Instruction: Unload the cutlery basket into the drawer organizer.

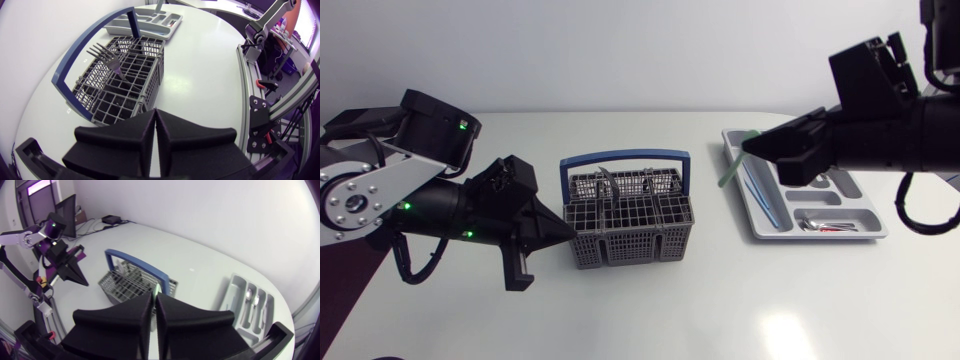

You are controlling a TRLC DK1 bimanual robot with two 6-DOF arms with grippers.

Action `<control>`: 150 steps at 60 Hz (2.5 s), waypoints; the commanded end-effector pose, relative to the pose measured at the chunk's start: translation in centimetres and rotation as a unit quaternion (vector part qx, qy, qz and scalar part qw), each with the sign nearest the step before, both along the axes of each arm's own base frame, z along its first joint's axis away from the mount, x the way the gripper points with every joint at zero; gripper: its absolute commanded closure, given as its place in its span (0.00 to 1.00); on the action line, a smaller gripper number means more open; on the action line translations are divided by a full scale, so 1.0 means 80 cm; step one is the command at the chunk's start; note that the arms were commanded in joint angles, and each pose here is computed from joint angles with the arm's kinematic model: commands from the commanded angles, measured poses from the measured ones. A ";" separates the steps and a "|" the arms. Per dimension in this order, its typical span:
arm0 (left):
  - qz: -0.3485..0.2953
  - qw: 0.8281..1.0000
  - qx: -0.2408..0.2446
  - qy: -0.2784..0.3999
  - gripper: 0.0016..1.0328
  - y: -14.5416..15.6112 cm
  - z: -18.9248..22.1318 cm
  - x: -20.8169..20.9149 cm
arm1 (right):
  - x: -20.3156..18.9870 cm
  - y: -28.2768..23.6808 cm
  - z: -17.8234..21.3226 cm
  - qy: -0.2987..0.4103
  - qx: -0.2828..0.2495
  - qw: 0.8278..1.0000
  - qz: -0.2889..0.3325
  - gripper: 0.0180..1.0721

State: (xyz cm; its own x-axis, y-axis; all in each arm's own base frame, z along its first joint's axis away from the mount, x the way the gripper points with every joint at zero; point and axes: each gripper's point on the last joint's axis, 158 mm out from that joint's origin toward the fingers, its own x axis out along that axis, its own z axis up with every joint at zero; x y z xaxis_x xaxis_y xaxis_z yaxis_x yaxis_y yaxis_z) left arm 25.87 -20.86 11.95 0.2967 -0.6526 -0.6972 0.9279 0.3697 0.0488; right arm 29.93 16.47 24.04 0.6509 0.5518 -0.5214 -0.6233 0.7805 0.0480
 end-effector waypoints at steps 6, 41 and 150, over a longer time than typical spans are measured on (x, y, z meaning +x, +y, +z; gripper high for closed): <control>0.004 1.000 -0.006 0.003 0.95 -0.009 0.004 0.007 | 0.015 -0.078 -0.054 0.005 -0.069 0.996 -0.063 0.95; 0.006 1.000 -0.006 0.000 0.95 -0.008 0.004 0.011 | 0.058 -0.261 -0.168 0.031 -0.236 0.947 -0.215 0.95; 0.008 1.000 -0.011 0.001 0.95 -0.018 0.012 0.008 | 0.066 -0.287 -0.205 0.083 -0.228 0.946 -0.214 0.33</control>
